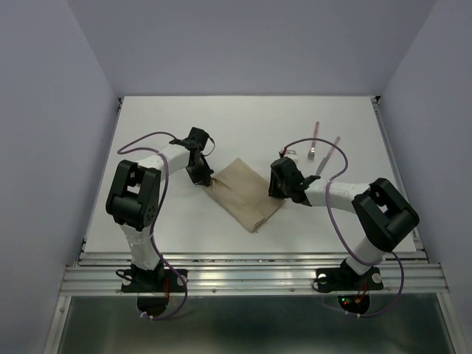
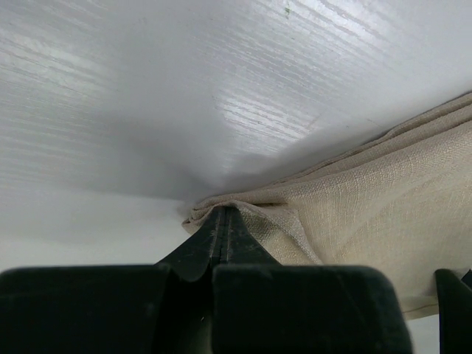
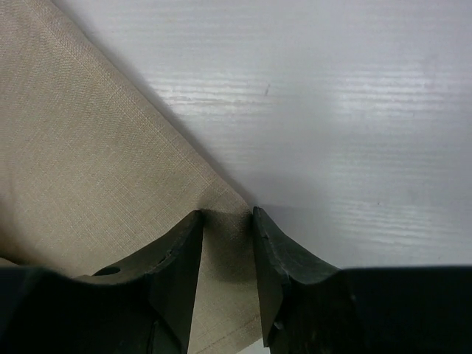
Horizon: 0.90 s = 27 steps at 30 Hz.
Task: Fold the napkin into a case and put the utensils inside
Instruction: Move the right arm to the center of the board with the 2/3-rectangle-folded napkin, then smooth out the 2/3-rectangle-folded napkin at the center of the board.
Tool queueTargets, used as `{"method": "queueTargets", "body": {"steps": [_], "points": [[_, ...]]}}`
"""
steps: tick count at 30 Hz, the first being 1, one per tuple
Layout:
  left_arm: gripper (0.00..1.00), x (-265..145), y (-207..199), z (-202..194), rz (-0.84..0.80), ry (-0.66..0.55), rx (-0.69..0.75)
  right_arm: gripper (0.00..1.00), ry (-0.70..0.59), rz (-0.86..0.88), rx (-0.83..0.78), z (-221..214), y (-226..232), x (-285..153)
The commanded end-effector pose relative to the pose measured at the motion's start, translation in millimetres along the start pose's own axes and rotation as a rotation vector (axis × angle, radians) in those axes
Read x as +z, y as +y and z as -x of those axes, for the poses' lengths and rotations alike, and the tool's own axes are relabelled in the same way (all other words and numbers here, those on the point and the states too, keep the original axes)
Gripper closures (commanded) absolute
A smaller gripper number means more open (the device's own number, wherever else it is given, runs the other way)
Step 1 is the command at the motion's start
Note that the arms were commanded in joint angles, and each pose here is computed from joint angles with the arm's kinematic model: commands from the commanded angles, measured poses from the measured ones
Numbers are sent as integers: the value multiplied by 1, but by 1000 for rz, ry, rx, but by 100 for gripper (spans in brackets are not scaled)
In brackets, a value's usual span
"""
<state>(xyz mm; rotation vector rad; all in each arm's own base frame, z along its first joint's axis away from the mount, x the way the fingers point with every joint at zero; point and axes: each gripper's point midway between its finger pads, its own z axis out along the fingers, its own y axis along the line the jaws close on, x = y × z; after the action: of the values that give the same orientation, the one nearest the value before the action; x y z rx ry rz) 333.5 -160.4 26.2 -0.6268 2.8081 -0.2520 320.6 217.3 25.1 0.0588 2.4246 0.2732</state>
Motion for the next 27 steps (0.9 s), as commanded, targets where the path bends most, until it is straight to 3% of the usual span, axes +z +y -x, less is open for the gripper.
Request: {"method": "queueTargets", "body": {"steps": [1,8,14,16,18,19,22,26,27], "points": [[100,-3,-6,2,11,-8,34,58,98,-16,99,-40,-4,-13],[100,0,-12,-3,5,0,56,50,-18,78,150,-10,21,-51],[100,-2,-26,0,-33,1,90,40,-90,115,38,16,51,-82],[100,-4,-30,-2,-38,-1,113,33,-88,128,16,17,61,-85],[100,-7,-33,-2,-45,-8,125,33,-66,186,-31,10,81,-89],[100,-11,-35,-2,-50,-13,134,36,-53,210,-50,8,92,-88],[100,-19,-37,-3,-62,-25,146,68,-6,362,-92,-5,132,-91],[100,-31,-42,-2,-97,-40,153,89,22,438,-103,-9,156,-81],[100,-32,-43,-3,-112,-40,158,91,26,440,-110,-9,158,-79]]}}
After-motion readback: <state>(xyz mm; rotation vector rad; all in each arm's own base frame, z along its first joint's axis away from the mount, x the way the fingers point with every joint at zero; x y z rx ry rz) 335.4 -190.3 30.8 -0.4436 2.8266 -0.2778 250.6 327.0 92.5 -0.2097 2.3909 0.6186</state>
